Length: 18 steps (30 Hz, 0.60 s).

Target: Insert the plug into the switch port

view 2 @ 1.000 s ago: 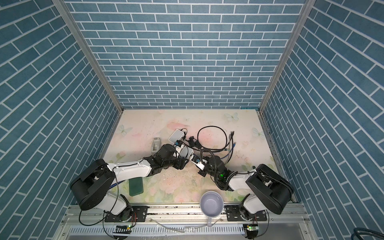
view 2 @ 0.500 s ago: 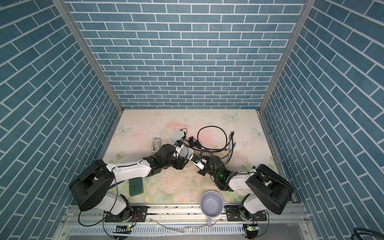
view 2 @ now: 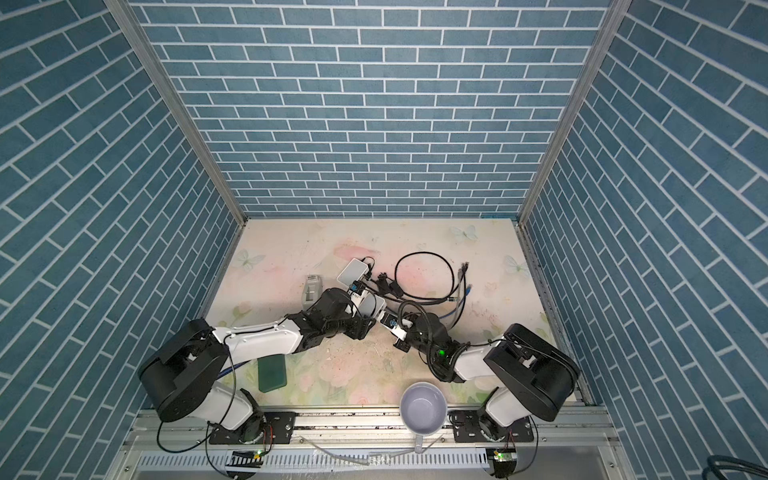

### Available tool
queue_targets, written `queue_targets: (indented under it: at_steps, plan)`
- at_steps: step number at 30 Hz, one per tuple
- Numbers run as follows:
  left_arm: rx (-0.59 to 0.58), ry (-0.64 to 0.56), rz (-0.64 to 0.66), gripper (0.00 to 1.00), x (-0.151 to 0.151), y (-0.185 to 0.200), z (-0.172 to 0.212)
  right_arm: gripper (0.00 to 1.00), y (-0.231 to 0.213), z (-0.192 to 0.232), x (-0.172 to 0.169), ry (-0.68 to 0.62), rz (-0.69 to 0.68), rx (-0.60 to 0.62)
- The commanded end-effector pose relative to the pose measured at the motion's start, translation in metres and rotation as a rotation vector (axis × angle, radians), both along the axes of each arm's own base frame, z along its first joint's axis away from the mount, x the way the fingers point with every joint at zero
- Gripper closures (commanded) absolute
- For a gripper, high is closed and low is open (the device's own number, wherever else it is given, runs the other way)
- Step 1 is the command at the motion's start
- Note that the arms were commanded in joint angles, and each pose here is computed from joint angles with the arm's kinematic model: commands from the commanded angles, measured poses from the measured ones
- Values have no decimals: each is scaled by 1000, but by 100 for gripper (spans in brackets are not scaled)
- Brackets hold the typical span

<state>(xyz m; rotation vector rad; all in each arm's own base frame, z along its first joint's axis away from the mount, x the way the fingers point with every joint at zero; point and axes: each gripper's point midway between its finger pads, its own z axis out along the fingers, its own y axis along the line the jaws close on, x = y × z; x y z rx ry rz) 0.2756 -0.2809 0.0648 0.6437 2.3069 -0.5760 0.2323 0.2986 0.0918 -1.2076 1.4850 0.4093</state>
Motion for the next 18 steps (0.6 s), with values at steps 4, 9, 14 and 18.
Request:
queue_targets:
  at_steps: [4, 9, 14, 18]
  plan:
    - [-149, -45, -241, 59, -30, -47, 36, 100, 21, 31, -1, -114, 60, 90]
    - [-242, -67, -267, 60, -35, -54, 54, 100, 22, 32, 2, -123, 36, 102]
    - [-309, -92, -300, 61, -40, -59, 74, 100, 13, 29, 5, -129, -17, 105]
    - [-321, -81, -355, 61, -49, -62, 78, 100, 8, 31, 0, -135, -17, 136]
